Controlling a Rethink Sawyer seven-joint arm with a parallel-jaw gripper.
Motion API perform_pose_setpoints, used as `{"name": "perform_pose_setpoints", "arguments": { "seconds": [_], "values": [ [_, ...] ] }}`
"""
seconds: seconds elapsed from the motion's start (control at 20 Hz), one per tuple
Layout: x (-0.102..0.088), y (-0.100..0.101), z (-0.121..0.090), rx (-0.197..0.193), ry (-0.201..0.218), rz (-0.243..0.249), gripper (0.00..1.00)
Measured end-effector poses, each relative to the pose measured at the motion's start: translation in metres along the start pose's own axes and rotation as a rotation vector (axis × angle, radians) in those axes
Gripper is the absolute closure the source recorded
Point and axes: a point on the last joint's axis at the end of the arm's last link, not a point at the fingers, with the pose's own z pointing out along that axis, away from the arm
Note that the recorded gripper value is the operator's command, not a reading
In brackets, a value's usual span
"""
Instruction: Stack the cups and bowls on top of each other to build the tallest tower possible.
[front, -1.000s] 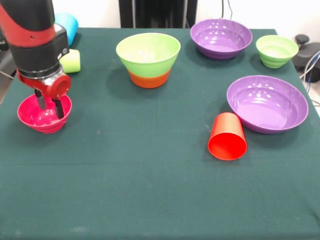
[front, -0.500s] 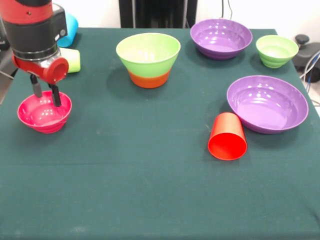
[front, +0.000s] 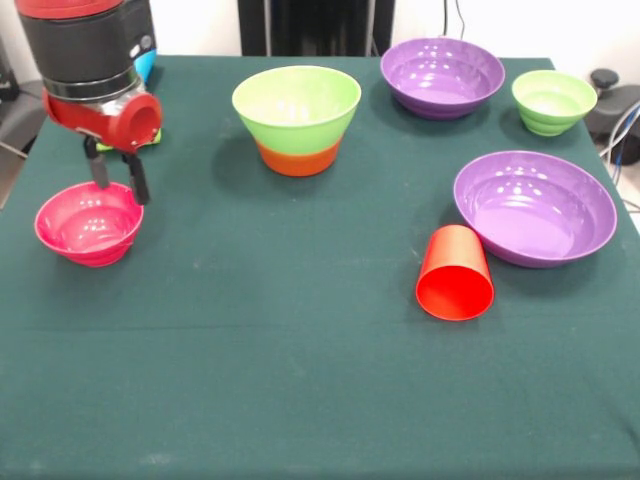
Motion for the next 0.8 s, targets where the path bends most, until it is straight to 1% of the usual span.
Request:
{"name": "perform_pose_setpoints", "arguments": {
  "seconds": [0.1, 0.25, 0.4, 0.45, 0.5, 0.55, 0.65, 0.7, 0.8],
  "values": [
    [0.004, 0.008, 0.000, -0.018, 0.004, -0.007, 0.00],
    [0.007, 0.019, 0.000, -0.043, -0.004, -0.021, 0.00],
    [0.007, 0.032, 0.001, -0.064, -0.031, -0.051, 0.00],
    [0.008, 0.039, 0.001, -0.071, -0.045, -0.081, 0.00],
    [0.009, 0.042, 0.002, -0.074, -0.049, -0.099, 0.00],
    [0.009, 0.043, 0.002, -0.074, -0.051, -0.107, 0.00],
    [0.011, 0.046, 0.003, -0.076, -0.058, -0.145, 0.00],
    [0.011, 0.047, 0.004, -0.077, -0.063, -0.171, 0.00],
    [0.011, 0.046, 0.004, -0.077, -0.069, -0.200, 0.00]
  ]
}}
